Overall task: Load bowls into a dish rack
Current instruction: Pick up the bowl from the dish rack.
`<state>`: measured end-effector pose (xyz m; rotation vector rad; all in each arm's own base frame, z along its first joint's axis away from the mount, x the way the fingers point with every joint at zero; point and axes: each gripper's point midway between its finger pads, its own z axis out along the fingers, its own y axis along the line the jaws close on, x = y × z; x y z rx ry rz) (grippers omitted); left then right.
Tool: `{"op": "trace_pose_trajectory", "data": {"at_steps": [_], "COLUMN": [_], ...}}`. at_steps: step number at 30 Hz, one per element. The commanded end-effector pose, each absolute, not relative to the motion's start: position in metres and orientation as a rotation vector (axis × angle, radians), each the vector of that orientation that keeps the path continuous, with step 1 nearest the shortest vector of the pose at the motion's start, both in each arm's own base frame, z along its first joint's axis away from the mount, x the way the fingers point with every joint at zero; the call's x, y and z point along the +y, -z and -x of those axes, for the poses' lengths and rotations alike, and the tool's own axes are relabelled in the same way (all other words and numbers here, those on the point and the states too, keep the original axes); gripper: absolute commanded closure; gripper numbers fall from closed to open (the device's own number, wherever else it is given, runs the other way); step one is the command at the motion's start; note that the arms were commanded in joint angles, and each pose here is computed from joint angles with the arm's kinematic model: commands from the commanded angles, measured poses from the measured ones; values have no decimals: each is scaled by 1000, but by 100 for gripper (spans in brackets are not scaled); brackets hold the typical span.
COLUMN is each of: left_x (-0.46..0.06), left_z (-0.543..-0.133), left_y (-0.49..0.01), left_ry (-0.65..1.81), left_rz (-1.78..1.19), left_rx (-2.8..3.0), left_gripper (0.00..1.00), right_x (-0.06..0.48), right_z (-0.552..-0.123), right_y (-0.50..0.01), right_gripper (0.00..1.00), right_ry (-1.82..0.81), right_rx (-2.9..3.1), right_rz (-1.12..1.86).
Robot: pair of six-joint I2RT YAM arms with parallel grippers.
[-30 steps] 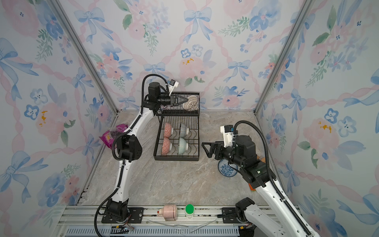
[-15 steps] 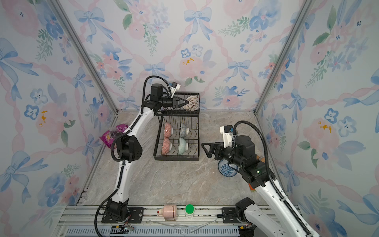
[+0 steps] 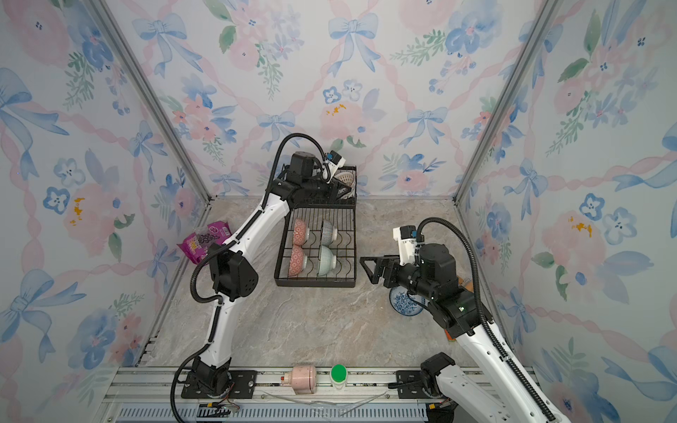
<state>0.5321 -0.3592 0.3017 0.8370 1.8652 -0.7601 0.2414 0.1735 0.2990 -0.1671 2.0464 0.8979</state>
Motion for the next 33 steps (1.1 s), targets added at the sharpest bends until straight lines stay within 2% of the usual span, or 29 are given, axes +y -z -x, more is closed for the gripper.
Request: {"op": "trace_pose_trajectory", "data": {"at_steps": [1, 11, 28, 29, 33], "left_x": [-352, -371, -370, -370, -370], "left_z": [-535, -523, -536, -537, -538], "left_y": [-320, -299, -273, -271, -271], "left_ry": [728, 705, 572, 568, 571], "left_rz": [-832, -918, -906, -904, -900], "left_rx": [1829, 1846, 1899, 1901, 1902], "left_gripper": [68, 70, 74, 75, 92], "right_x": [172, 173, 173, 173, 173], "right_z": [-241, -243, -245, -245, -244], "right_y": [-293, -290, -284, -284, -284], "right_gripper": [4, 4, 4, 4, 4], "right_ry": [-901, -900, -894, -893, -892], "right_rx": [2057, 2067, 2078, 2077, 2077], "right_rz": [154, 161, 161, 161, 164]}}
